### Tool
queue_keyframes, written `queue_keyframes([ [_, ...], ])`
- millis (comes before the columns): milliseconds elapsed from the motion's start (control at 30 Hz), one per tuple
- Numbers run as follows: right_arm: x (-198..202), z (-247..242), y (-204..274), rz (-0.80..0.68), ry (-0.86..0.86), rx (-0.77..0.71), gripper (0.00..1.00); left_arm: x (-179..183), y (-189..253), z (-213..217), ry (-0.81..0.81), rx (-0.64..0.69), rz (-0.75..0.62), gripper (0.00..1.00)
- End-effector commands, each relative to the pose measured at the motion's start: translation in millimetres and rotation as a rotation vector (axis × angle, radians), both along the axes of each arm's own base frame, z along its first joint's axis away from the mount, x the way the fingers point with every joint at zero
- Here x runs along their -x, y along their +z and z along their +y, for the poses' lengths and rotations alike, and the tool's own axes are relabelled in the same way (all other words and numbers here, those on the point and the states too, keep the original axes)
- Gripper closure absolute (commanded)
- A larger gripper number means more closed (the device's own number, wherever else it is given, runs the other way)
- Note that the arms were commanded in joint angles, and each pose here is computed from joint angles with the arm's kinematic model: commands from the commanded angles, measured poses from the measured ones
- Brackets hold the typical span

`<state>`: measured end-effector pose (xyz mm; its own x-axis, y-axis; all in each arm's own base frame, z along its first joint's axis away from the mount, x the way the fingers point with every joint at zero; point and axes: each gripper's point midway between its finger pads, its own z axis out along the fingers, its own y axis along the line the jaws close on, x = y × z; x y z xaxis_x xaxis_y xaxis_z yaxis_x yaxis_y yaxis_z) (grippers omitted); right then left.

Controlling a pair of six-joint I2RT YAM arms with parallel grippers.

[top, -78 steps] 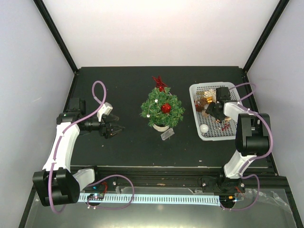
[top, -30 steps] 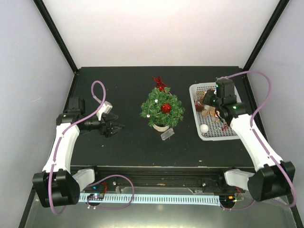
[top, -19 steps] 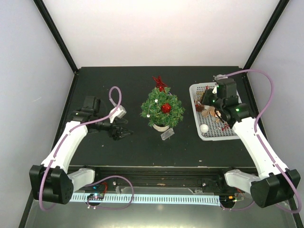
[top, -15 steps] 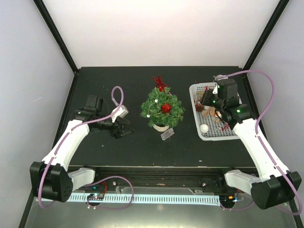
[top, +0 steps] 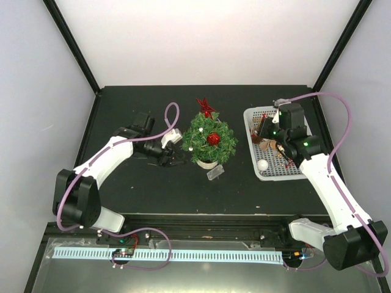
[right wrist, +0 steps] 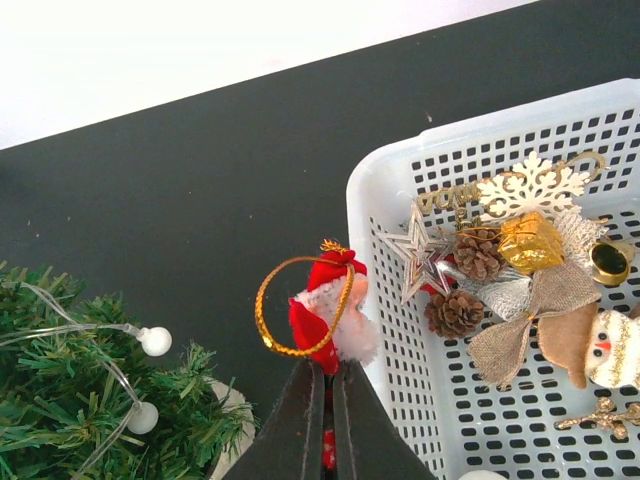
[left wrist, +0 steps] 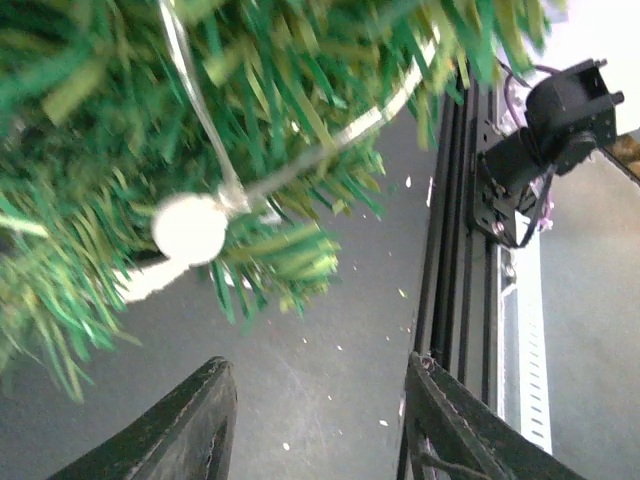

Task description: Decorate the small christmas tree

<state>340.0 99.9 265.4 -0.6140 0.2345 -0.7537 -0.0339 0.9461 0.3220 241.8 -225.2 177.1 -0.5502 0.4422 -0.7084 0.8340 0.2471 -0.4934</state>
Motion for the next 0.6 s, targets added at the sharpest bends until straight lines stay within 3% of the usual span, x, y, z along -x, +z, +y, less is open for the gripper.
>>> queue_keyframes([
  [0,1.7,6.9,2.0,-0.01,0.032,-0.003,0.99,-27.0,23.7,-13.9,0.005,0.047,-0.081,0.52],
  [233,1.6,9.6,-7.0,0.006,0.041,0.003,0.99,-50.6,22.5,-21.2,0.011,0.045,-0.079,0.5],
  [567,3.6,11.8,-8.4,0.004,0.055,-0.003,0.99,-93.6,-1.8,-20.1,0.064,-0.065,-0.133,0.49],
])
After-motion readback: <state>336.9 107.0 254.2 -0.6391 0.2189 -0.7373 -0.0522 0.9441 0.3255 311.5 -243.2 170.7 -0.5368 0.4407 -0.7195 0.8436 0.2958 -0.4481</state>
